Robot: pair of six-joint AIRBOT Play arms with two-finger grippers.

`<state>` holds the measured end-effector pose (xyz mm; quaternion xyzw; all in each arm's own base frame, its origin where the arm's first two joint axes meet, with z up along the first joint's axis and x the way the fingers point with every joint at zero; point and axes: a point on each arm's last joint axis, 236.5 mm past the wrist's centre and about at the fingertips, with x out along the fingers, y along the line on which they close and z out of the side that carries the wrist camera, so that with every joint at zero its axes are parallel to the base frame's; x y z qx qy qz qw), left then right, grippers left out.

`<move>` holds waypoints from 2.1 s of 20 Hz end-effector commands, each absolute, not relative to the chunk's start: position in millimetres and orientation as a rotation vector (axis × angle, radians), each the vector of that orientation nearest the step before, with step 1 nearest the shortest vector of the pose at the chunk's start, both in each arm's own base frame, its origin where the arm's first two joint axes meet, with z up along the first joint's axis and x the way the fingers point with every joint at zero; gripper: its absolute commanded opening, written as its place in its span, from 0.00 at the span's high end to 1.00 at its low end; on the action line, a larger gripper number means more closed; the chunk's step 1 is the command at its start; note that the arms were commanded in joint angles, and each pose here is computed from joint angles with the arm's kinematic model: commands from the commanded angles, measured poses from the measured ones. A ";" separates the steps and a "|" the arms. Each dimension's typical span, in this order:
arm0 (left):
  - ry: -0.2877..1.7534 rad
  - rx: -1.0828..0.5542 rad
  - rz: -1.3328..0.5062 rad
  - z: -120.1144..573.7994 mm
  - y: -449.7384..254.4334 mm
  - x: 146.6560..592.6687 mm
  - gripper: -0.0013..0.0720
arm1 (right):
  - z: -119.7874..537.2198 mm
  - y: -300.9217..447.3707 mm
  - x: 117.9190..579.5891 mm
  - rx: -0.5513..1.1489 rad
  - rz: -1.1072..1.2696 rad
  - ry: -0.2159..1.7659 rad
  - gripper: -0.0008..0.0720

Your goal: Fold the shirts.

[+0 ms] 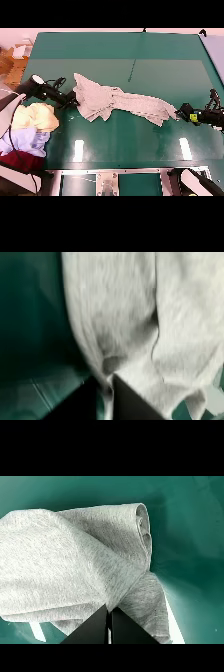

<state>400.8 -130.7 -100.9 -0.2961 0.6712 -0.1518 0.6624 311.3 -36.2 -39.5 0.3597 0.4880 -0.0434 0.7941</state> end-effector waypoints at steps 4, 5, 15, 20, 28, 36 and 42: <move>1.428 -0.662 -0.432 -74.0 -145.1 423.7 0.95 | -30.5 -25.6 314.2 0.821 -0.054 1.048 0.97; 1.427 -0.648 -0.484 -53.7 -149.9 425.2 0.95 | -19.4 -17.2 317.3 0.850 -0.015 1.047 0.97; 0.224 -0.256 -0.701 476.1 -152.9 360.3 0.95 | 374.7 -12.8 375.4 0.603 0.325 0.313 0.97; -0.311 -0.136 -0.591 615.5 -123.9 215.0 0.95 | 525.6 -11.1 300.5 0.360 0.230 -0.030 0.97; -0.231 -0.074 -0.471 584.9 -104.3 205.9 0.95 | 544.5 10.4 266.0 0.270 0.199 -0.085 0.97; 0.369 -0.221 -0.422 356.9 -99.7 418.0 0.95 | 342.4 -33.5 375.1 0.629 0.229 0.329 0.97; 0.690 -0.456 -0.489 141.1 -126.8 560.0 0.95 | 65.0 -75.4 470.5 0.931 0.002 0.692 0.97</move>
